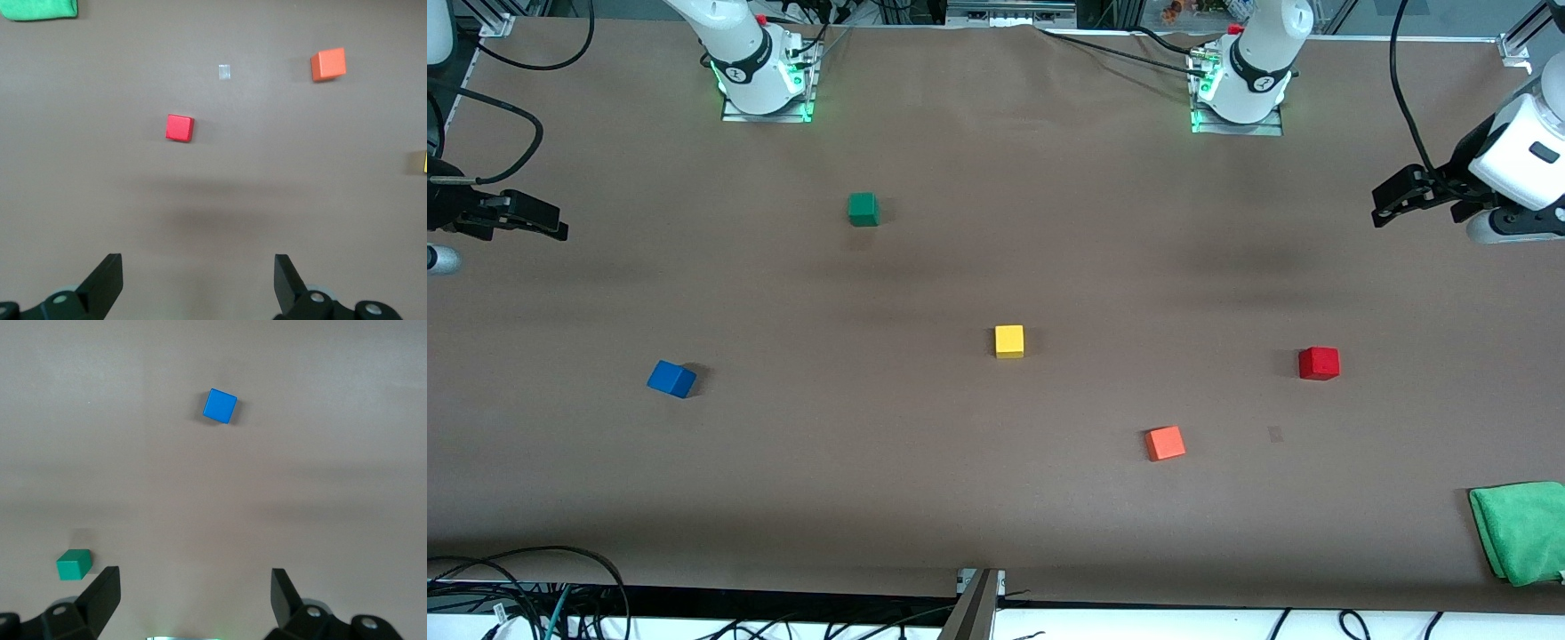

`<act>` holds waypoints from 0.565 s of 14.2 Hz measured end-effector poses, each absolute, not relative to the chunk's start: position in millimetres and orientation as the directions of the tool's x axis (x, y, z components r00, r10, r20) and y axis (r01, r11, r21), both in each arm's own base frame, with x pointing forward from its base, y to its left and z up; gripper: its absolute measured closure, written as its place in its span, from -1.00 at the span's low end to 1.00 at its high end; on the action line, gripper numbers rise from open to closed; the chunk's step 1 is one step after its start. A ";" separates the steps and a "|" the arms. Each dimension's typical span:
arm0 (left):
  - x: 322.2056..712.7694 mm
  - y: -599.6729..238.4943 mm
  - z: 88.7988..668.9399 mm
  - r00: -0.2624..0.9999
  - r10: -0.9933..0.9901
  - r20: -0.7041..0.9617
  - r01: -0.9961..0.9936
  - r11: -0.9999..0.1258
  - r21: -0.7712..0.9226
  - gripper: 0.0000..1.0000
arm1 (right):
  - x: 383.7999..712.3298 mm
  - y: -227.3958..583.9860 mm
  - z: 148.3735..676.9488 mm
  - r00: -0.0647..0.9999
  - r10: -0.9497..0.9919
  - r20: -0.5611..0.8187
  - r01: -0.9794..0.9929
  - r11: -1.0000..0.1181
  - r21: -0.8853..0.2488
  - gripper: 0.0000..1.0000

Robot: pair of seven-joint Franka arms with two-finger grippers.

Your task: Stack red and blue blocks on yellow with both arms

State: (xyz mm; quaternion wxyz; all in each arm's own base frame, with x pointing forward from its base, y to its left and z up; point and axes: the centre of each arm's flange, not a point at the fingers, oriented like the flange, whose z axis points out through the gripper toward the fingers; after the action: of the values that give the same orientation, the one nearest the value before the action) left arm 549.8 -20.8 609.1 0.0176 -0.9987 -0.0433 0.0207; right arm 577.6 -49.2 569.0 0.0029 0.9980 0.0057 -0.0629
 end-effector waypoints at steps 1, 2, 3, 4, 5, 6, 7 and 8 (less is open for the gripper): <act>552.6 -17.9 609.5 0.995 0.093 -0.038 0.091 -0.995 -0.035 -1.00 | 577.6 -49.2 569.0 0.992 0.011 -0.125 0.012 -1.000 0.005 -1.00; 555.6 -14.7 607.1 0.994 0.099 -0.042 0.098 -0.995 -0.030 -1.00 | 577.6 -49.1 568.9 0.992 0.011 -0.126 0.012 -1.000 0.005 -1.00; 558.2 -11.0 602.7 0.993 0.106 -0.050 0.105 -0.994 -0.027 -1.00 | 577.7 -49.1 568.7 0.992 0.011 -0.126 0.012 -1.000 0.005 -1.00; 560.3 -8.3 598.6 0.992 0.111 -0.057 0.109 -0.994 -0.027 -1.00 | 577.8 -48.9 568.6 0.992 0.012 -0.126 0.012 -1.000 0.005 -1.00; 562.2 -7.1 596.5 0.992 0.112 -0.056 0.111 -0.993 -0.027 -1.00 | 577.8 -48.9 568.6 0.992 0.012 -0.126 0.012 -1.000 0.005 -1.00; 564.0 -7.5 596.1 0.993 0.112 -0.049 0.110 -0.994 -0.025 -1.00 | 577.8 -48.9 568.6 0.992 0.012 -0.126 0.012 -1.000 0.005 -1.00; 564.8 -8.7 596.8 0.993 0.109 -0.043 0.108 -0.994 -0.024 -1.00 | 577.9 -48.9 568.5 0.992 0.012 -0.126 0.012 -1.000 0.005 -1.00; 565.0 -10.3 597.8 0.993 0.107 -0.040 0.106 -0.994 -0.024 -1.00 | 577.9 -48.9 568.4 0.992 0.012 -0.127 0.012 -1.000 0.005 -1.00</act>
State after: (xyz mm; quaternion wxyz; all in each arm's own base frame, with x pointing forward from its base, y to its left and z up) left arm 565.0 -10.3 597.8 0.0107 -0.9983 -0.0531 0.0207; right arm 577.9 -48.9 568.4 0.0029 0.9980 0.0060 -0.0634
